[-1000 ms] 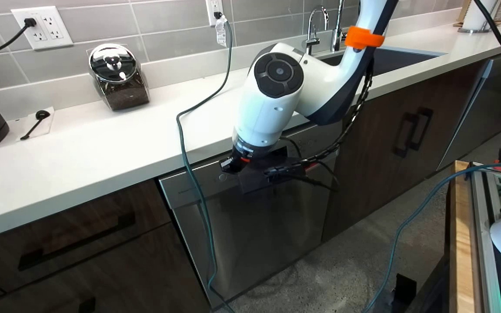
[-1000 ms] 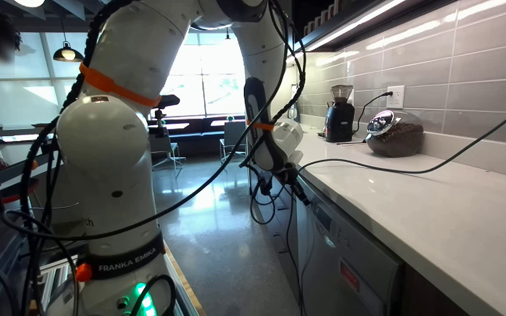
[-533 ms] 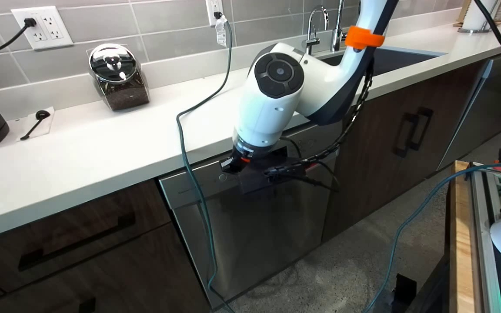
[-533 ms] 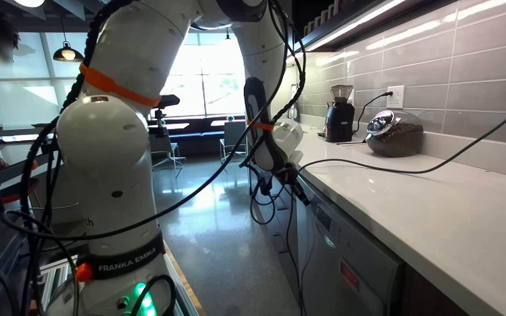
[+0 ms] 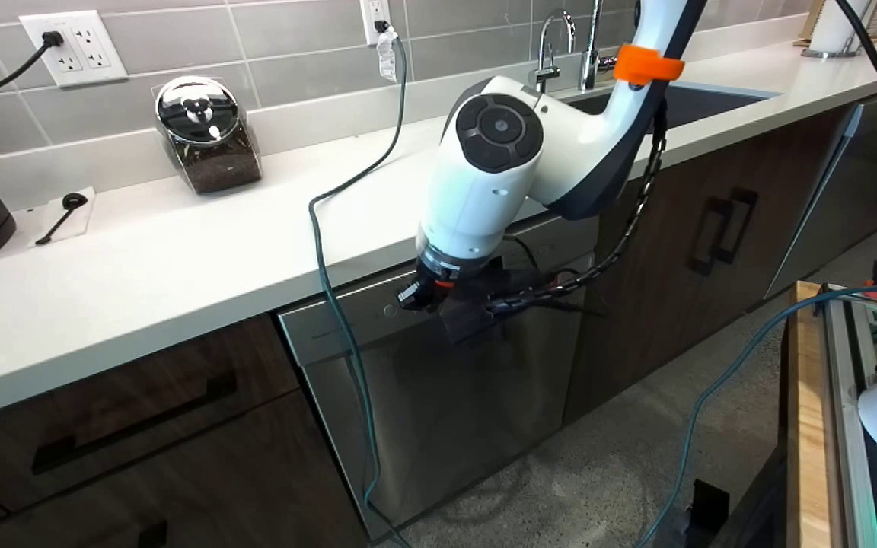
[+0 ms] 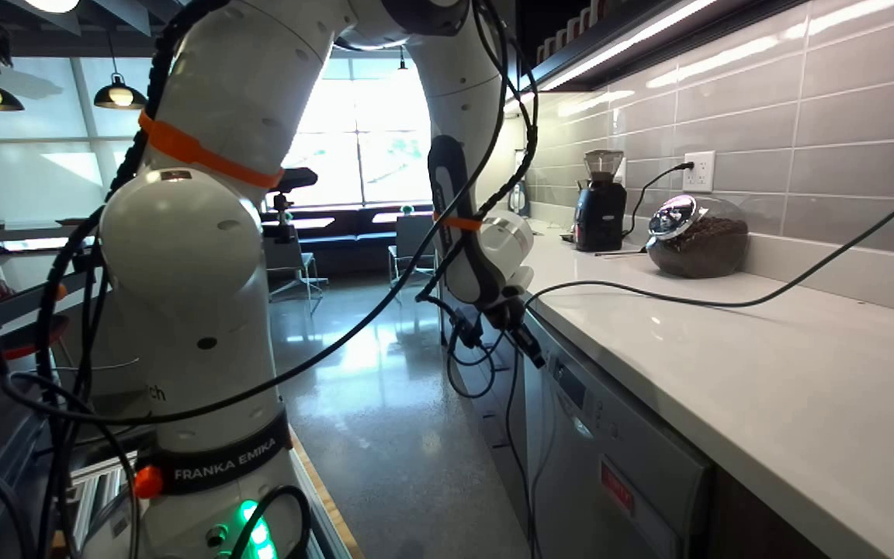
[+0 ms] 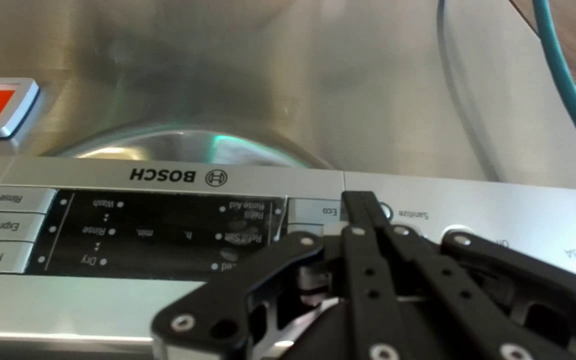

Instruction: Press a button on the dishwasher.

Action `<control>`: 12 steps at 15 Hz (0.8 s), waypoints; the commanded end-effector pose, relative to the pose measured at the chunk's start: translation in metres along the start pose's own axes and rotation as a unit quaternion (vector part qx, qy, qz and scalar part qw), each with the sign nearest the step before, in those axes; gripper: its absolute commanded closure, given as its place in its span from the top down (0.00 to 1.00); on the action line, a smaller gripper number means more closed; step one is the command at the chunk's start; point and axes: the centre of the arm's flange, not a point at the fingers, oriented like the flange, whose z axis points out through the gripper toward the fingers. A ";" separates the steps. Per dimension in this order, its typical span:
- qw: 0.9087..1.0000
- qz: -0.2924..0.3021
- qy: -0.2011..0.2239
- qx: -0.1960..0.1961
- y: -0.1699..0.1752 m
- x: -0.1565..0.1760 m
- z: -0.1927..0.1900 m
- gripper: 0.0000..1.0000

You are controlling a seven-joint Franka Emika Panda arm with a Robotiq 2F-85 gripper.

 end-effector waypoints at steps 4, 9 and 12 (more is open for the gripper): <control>0.998 -0.066 -0.017 0.018 0.007 -0.007 -0.033 0.27; 0.990 -0.126 -0.042 0.046 0.006 -0.013 -0.066 0.62; 0.986 -0.147 -0.063 0.049 0.007 -0.015 -0.084 0.84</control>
